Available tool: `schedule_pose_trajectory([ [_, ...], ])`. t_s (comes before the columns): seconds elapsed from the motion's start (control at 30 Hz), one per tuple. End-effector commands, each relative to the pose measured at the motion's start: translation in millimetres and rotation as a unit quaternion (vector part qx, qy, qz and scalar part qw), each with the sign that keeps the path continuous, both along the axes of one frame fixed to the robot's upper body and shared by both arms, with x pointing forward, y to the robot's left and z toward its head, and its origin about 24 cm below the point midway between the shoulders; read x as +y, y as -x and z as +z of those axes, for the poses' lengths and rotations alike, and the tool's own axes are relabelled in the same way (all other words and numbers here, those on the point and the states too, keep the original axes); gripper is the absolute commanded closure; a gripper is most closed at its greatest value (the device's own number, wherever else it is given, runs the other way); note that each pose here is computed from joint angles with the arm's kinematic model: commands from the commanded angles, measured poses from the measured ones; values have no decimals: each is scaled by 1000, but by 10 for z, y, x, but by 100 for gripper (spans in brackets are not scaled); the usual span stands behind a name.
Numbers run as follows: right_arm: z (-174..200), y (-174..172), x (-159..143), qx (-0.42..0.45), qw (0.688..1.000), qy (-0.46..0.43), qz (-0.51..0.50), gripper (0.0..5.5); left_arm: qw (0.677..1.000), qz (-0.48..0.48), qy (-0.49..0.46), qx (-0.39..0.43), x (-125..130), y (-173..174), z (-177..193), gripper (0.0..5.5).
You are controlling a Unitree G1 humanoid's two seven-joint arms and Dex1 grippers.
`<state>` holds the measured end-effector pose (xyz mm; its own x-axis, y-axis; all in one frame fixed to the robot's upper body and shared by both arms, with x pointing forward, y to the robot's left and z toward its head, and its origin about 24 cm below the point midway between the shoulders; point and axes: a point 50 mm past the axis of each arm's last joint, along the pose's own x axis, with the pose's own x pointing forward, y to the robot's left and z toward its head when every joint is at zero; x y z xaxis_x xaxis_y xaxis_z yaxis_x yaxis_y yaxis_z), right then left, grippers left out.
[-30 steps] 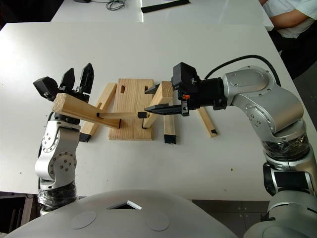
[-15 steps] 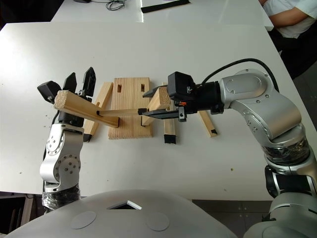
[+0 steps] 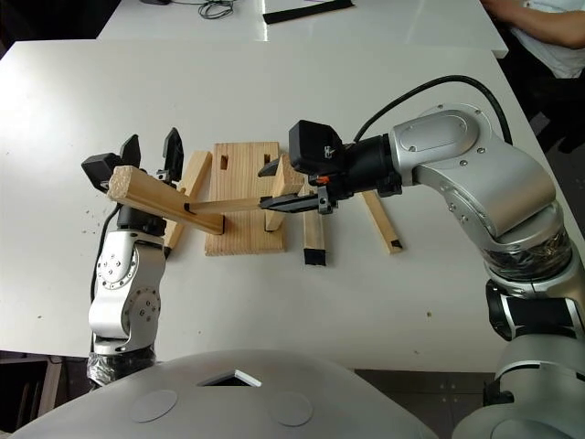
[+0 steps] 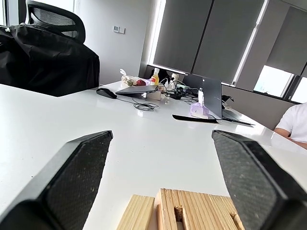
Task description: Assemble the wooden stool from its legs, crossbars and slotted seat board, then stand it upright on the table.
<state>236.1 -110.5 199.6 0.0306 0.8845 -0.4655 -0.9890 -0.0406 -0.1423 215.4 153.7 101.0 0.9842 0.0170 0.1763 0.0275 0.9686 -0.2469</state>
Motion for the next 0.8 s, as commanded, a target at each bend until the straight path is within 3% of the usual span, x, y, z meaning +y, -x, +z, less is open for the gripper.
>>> schedule_pose_trajectory([
  [0.03,-612,-1,121,116,991,68,-4,349,997,-70,12,25,-347,-73,-130,166],
  [0.43,-951,80,225,201,976,68,-54,349,995,-87,-4,45,-335,-225,-331,166],
  [0.67,-815,-36,228,187,976,-5,-110,349,993,-106,-1,47,-287,-311,-374,166],
  [0.8,-667,-146,200,169,969,-70,-164,270,993,-113,-5,45,-235,-381,-353,166],
])
